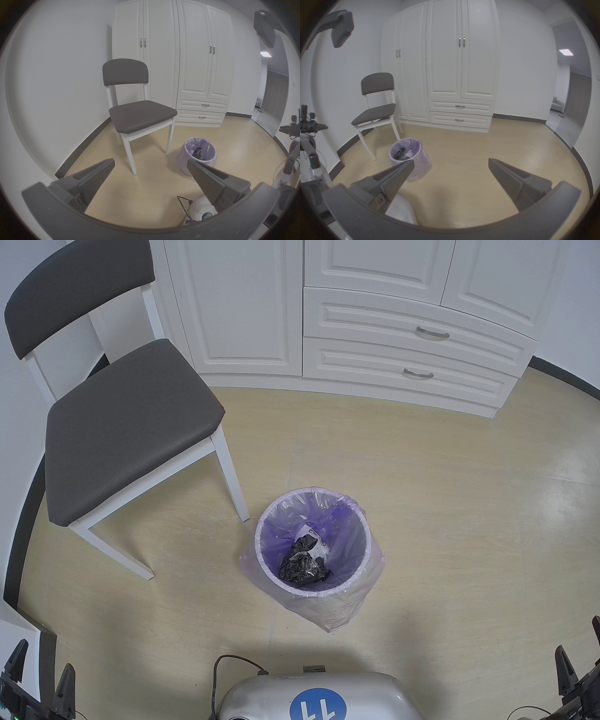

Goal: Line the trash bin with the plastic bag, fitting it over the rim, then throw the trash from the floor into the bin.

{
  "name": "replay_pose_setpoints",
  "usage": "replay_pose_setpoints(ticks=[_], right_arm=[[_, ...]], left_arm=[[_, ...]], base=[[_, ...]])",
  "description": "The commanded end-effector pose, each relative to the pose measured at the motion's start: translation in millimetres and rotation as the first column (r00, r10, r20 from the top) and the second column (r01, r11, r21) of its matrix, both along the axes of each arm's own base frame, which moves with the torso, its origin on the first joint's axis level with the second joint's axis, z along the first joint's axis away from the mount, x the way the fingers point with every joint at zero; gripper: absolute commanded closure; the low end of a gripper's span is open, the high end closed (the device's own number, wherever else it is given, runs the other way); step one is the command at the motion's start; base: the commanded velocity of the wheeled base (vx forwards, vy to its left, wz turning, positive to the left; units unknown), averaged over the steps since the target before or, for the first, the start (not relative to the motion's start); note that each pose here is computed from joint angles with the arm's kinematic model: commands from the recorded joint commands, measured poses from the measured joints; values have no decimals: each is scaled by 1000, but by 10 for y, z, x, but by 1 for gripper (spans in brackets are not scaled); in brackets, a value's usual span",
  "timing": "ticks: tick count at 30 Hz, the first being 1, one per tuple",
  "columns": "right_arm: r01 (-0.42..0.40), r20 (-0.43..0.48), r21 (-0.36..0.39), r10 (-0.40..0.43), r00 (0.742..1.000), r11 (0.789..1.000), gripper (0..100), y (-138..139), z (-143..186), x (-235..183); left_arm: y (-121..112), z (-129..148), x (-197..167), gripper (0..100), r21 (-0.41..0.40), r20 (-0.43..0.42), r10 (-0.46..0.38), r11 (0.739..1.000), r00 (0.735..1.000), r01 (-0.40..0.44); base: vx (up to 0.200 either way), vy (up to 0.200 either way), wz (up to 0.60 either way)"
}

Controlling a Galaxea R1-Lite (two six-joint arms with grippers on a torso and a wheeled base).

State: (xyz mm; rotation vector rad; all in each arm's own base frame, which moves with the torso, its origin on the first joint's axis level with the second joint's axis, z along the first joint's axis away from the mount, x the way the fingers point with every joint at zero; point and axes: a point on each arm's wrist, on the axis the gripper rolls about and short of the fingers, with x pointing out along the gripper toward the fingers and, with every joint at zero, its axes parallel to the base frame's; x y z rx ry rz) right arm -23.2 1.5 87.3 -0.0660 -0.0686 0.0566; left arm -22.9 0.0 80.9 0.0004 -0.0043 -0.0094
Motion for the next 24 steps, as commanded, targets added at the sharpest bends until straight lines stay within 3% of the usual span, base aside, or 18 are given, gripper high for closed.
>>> replay_pose_setpoints(ticks=[1,6,8,14,17,24], right_arm=[[18,7,-53,-18,1000,998,0,-3,-44,0],[38,31,-20,-37,999,999,0,-8,-20,-1],[98,-2,15,-98,995,995,0,-22,-48,1],[152,0,30,-152,988,988,0,-35,-45,-1],[191,-2,73,-191,982,979,0,-45,-45,-2],[151,-2,64,-151,989,987,0,-35,-42,-2]], left_arm=[[0,-51,3,0,-5,-3,0,1000,1000,0],[0,-51,3,0,-3,-3,0,1000,1000,0],[0,-51,3,0,-3,-3,0,1000,1000,0],[1,-52,3,0,-13,-4,5,1000,1000,-5],[1,-51,3,0,-20,-3,5,1000,1000,-5],[0,-52,3,0,0,-4,2,1000,1000,-2]], base=[[0,0,0],[0,0,0],[0,0,0],[0,0,0],[0,0,0],[0,0,0]])
